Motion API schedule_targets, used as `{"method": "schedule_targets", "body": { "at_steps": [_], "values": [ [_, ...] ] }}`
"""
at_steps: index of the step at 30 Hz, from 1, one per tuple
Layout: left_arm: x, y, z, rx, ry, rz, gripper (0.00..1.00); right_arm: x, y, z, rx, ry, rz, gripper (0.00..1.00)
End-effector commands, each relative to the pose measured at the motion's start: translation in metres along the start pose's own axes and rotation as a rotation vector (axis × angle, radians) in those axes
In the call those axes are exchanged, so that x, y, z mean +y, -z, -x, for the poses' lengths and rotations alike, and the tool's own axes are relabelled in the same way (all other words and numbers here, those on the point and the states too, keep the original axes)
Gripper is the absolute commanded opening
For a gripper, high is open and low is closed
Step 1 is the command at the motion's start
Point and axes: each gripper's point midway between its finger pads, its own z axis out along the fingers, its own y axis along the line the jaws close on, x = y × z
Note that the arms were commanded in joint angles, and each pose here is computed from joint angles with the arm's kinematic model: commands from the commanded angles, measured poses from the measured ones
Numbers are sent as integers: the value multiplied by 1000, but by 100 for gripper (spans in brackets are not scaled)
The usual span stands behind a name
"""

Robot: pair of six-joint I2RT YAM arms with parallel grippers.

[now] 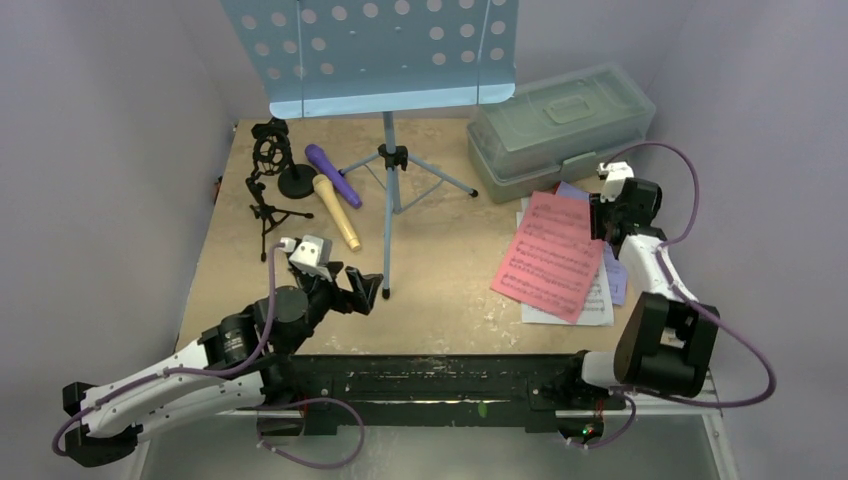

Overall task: Pack up the instrument practice props
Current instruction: Place the sheet music at the center of the board.

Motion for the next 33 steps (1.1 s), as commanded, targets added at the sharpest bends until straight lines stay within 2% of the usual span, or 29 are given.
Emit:
{"method": "schedule_targets", "body": {
  "at_steps": [1, 3, 5, 6, 7, 9, 11, 13, 27, 33],
  "values": [
    [9, 5, 0, -16, 46, 33, 94, -55, 2, 14, -9, -83, -299, 54],
    [12, 7, 0, -17, 51, 39, 94, -51, 17, 35, -94, -109, -274, 76],
    [15, 8, 0, -22, 55, 46, 95, -28, 36, 59, -196, -107, -140, 90],
    [16, 8, 1, -26, 59, 50, 96, -9, 45, 69, -235, -72, -27, 94],
    [17, 9, 1, -30, 62, 54, 97, 17, 56, 71, -250, -40, 115, 97],
    [18, 8, 1, -38, 65, 61, 99, 66, 80, 68, -288, 54, 387, 99],
    [17, 7, 1, -42, 66, 61, 100, 107, 99, 56, -327, 81, 620, 99],
    [16, 5, 1, -43, 60, 58, 100, 132, 116, 45, -362, 104, 772, 99],
    [-8, -29, 21, -146, -15, 33, 100, 145, 127, 37, -383, 111, 858, 99],
    [-8, -62, 29, -136, 26, -18, 100, 149, 133, 38, -392, 107, 893, 99]
  ]
}}
